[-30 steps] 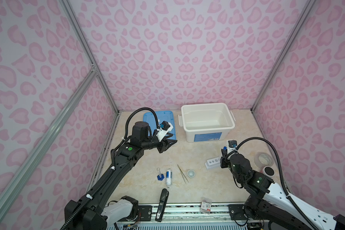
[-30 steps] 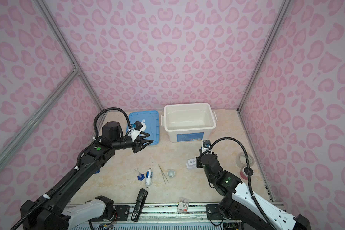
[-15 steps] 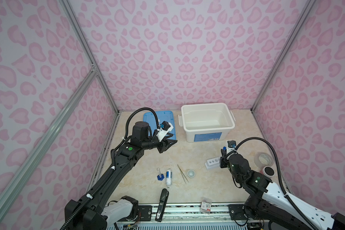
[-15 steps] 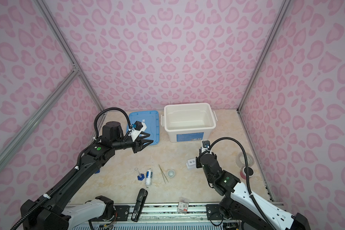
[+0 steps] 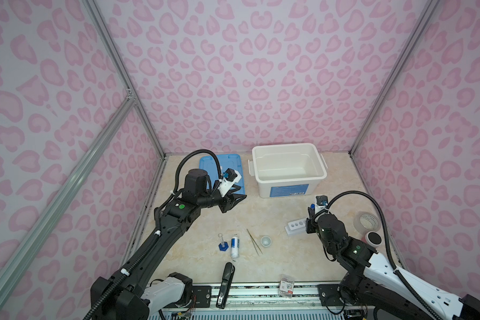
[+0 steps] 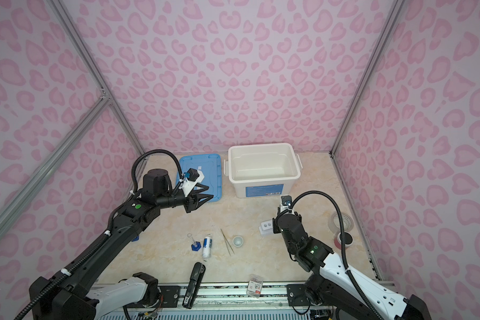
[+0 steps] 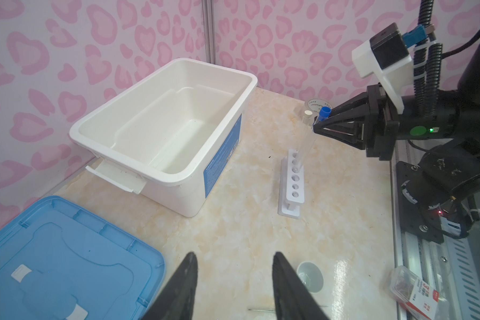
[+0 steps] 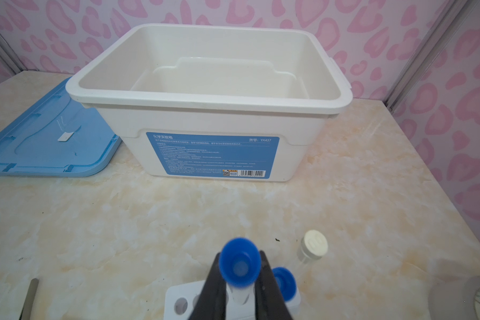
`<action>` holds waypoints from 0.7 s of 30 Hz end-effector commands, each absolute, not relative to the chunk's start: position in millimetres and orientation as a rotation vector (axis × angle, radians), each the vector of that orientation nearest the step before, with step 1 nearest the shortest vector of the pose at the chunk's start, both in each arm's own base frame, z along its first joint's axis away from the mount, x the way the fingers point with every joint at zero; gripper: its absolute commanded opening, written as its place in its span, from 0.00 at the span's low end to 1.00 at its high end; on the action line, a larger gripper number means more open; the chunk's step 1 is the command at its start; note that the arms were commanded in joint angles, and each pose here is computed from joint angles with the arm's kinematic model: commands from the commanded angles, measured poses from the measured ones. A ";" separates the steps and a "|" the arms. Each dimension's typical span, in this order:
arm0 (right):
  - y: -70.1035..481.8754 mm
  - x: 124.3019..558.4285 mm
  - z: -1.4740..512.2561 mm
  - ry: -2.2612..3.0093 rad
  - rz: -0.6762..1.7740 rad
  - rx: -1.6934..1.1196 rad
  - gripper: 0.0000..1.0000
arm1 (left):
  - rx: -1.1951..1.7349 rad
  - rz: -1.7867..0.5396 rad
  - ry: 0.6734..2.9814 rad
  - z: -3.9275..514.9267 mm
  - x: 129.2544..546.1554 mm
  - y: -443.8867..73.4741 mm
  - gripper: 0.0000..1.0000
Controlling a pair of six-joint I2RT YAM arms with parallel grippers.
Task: Organize the chemistry lab equipment
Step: 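Carry the blue-capped tube with the right gripper over the white rack, then lower the tube into a rack hole and open the right gripper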
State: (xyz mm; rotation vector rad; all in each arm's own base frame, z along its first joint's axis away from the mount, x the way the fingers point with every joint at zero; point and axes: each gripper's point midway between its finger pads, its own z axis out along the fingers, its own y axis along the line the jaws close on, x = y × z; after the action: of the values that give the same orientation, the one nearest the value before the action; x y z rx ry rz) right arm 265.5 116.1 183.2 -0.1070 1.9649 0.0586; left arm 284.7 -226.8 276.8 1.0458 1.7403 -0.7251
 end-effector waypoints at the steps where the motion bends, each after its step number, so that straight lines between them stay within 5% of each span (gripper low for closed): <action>1: 114.9 266.6 179.9 1.961 0.051 -0.099 0.15 | 1.054 -0.720 1.713 281.0 286.9 -228.3 0.47; 21: 115.0 268.5 160.9 1.975 0.065 -0.085 0.16 | 1.054 -0.711 1.721 278.5 288.4 -227.8 0.47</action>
State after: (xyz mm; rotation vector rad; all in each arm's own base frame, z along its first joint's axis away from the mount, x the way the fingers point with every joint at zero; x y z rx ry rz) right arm 266.7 113.3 158.8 -0.1106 1.9933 0.0391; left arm 286.3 -226.7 274.4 1.0495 1.7447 -0.7182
